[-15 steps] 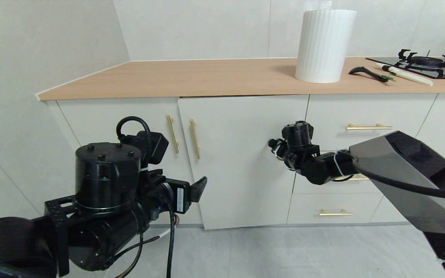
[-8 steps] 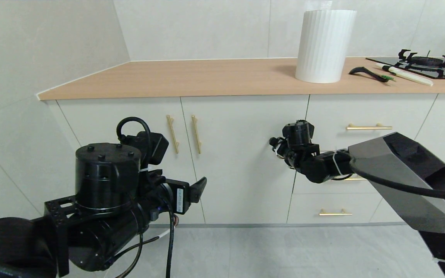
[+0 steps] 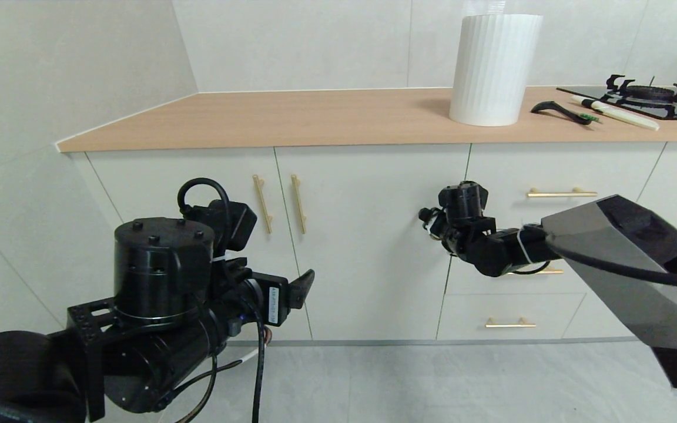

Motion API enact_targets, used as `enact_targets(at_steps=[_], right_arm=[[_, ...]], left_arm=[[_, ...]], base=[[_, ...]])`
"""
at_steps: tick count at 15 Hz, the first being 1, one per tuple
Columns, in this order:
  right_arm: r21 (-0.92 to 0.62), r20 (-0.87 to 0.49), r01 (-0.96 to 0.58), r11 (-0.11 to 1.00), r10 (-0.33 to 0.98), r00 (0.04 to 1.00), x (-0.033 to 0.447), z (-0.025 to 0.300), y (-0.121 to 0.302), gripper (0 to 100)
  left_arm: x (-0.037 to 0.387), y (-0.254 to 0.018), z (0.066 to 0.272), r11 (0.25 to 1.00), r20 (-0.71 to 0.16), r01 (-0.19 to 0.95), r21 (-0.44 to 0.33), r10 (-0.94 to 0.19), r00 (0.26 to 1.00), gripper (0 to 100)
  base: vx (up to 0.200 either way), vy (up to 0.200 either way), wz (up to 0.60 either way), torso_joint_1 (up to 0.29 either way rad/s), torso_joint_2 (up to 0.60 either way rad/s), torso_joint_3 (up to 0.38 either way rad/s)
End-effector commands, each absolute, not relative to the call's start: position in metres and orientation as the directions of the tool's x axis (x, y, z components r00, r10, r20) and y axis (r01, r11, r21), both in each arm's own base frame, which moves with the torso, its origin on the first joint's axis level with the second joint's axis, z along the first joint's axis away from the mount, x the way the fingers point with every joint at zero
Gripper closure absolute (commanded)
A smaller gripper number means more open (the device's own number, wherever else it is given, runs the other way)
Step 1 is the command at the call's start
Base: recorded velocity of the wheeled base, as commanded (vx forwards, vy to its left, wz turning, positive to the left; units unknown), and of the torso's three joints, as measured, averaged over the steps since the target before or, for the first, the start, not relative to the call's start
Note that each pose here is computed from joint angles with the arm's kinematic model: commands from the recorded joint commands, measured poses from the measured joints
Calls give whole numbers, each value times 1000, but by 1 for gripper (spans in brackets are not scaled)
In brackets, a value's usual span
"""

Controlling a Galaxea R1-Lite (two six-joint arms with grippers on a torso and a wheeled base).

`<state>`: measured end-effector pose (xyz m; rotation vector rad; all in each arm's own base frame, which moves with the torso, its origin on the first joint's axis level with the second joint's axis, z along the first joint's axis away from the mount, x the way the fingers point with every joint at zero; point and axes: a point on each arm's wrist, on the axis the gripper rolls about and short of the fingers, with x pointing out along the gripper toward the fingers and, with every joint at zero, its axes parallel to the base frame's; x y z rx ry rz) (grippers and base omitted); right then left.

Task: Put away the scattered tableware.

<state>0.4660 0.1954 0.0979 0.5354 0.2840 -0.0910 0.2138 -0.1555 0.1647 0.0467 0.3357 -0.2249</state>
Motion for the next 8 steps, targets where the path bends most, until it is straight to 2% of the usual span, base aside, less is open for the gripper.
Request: enact_targets(at_steps=[1, 4, 5, 6, 7, 8], right_arm=[[502, -259, 134, 854, 0, 966, 429, 149, 181, 0], [493, -177, 81, 866, 8, 984, 352, 225, 147, 0], [484, -159, 69, 872, 10, 987, 336, 236, 140, 0], [456, -118, 43, 889, 12, 993, 291, 258, 120, 0], [442, -99, 33, 896, 12, 995, 270, 265, 111, 0], [400, -52, 12, 917, 10, 999, 218, 275, 87, 0]], left_arm=[[213, -155, 168, 972, -318, 234, 32, -212, 924, 0], [197, -142, 201, 968, -197, 230, 98, -207, 958, 0], [195, -137, 206, 971, -179, 221, 92, -202, 963, 0], [183, -122, 216, 979, -137, 192, 72, -181, 974, 0], [175, -115, 218, 981, -121, 183, 66, -174, 977, 0], [152, -95, 221, 986, -83, 158, 47, -154, 985, 0]], base=[[0, 0, 0, 0, 0, 0], [0, 0, 0, 0, 0, 0], [0, 0, 0, 0, 0, 0], [0, 0, 0, 0, 0, 0], [0, 0, 0, 0, 0, 0], [0, 0, 0, 0, 0, 0]])
